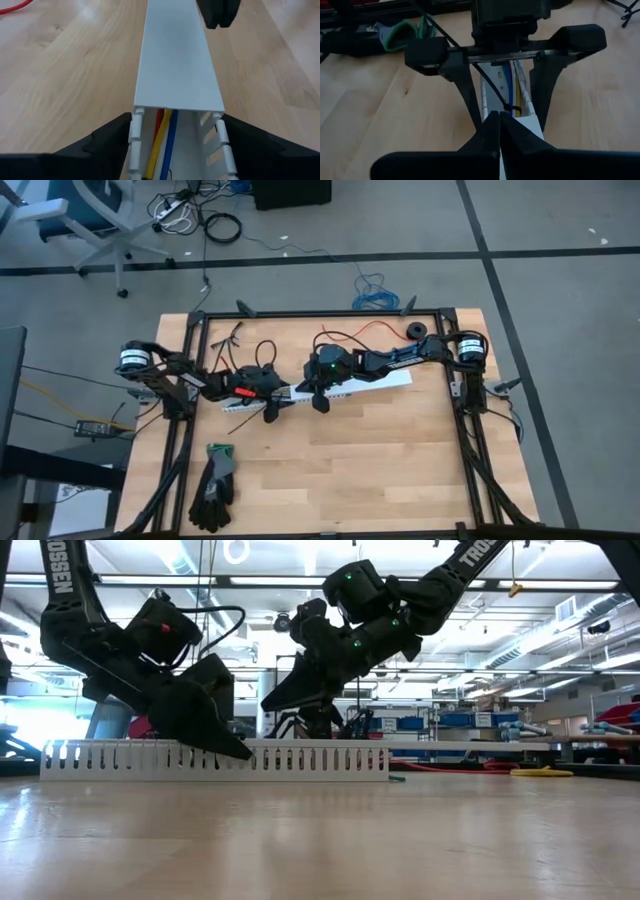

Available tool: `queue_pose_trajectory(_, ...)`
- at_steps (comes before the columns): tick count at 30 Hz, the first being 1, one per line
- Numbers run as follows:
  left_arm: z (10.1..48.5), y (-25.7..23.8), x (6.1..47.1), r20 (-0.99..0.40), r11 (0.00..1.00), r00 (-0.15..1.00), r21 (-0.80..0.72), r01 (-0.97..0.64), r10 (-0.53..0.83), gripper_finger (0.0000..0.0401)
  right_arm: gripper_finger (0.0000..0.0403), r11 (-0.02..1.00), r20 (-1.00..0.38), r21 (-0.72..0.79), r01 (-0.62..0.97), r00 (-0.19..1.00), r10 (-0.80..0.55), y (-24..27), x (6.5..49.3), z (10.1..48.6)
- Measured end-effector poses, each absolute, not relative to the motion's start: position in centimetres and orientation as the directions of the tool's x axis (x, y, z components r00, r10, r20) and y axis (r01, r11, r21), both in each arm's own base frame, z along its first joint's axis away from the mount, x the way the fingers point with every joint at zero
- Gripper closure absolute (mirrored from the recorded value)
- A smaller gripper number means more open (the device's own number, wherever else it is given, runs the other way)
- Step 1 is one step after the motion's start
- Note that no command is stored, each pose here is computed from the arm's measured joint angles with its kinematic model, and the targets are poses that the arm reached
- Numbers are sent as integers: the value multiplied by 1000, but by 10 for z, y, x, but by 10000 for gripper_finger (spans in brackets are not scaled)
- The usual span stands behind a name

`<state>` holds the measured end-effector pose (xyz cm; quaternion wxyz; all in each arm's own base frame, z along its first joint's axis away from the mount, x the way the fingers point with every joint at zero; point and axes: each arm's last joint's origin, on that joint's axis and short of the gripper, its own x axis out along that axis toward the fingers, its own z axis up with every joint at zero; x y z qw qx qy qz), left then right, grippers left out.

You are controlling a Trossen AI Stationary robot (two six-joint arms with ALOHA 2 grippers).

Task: Ziptie cables
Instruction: Close the cable duct

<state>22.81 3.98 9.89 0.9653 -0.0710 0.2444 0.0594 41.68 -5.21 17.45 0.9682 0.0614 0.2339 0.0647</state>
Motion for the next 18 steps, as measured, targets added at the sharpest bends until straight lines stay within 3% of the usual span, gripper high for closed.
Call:
queue_pose_trajectory(10, 99, 33, 192, -469, 969, 879, -166, -181, 84, 103, 403, 984, -445, 150, -96, 882, 154, -52, 417, 175)
queue_pose_trajectory(18, 97, 31, 197, -480, 968, 874, -176, -178, 73, 103, 403, 983, -443, 157, -91, 884, 153, -53, 417, 175)
